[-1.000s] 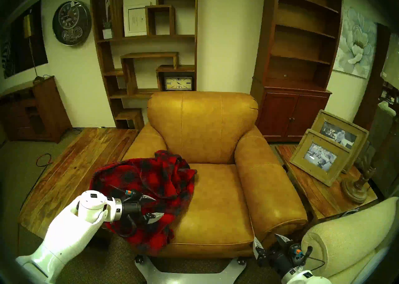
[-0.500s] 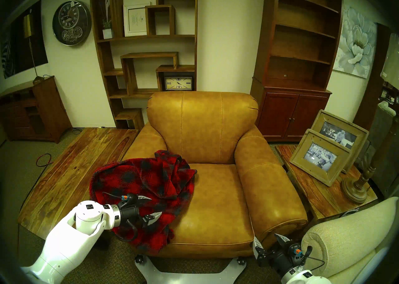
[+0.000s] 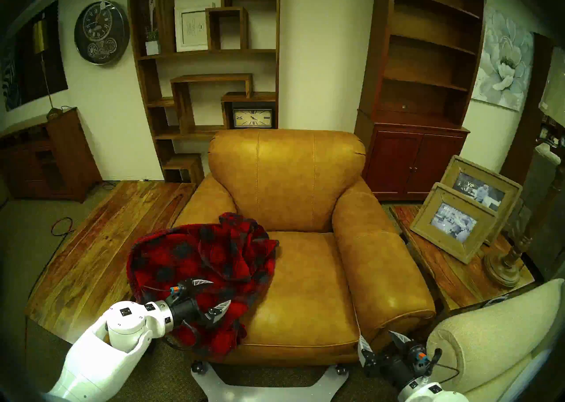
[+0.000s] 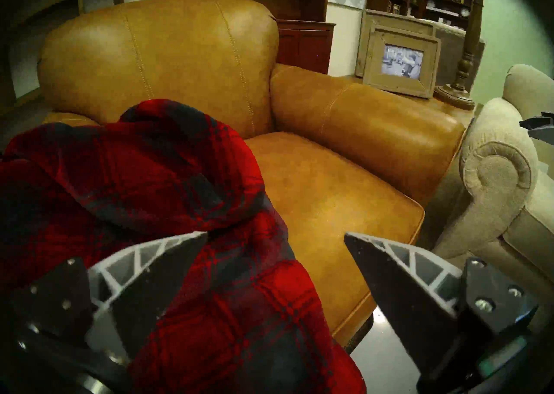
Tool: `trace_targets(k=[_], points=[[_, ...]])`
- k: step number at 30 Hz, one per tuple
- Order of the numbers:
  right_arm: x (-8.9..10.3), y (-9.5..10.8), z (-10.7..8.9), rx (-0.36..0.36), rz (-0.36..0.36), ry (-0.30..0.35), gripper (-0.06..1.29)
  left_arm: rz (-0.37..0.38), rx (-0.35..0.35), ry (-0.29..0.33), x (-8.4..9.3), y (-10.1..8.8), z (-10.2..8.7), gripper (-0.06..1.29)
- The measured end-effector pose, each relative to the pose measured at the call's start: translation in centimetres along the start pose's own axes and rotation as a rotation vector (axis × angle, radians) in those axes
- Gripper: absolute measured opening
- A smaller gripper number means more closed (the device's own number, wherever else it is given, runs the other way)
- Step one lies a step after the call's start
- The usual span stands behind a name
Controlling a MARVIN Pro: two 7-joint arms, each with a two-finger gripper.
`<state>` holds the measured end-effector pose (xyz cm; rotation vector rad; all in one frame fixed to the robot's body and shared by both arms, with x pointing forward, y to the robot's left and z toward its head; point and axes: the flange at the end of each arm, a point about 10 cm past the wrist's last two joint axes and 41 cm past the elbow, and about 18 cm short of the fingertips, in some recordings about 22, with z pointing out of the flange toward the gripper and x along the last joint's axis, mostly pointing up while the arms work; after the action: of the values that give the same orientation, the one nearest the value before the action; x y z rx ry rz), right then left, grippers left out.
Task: Move the blanket from sofa and drape it over the sofa arm
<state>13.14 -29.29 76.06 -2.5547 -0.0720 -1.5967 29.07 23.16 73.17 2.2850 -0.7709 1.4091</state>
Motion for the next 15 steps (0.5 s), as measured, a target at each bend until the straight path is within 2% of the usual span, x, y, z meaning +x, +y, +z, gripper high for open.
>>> trace_targets(k=[7,15], points=[[0.0,0.0,0.0,0.000,0.000,0.001,1.21,-0.022,0.110,0.034,-0.5,0.0,-1.2,1.27],[0.0,0.0,0.1,0.002,-0.001,0.002,1.21,-0.019,0.232,0.167,2.2,0.4,-1.5,1.27]])
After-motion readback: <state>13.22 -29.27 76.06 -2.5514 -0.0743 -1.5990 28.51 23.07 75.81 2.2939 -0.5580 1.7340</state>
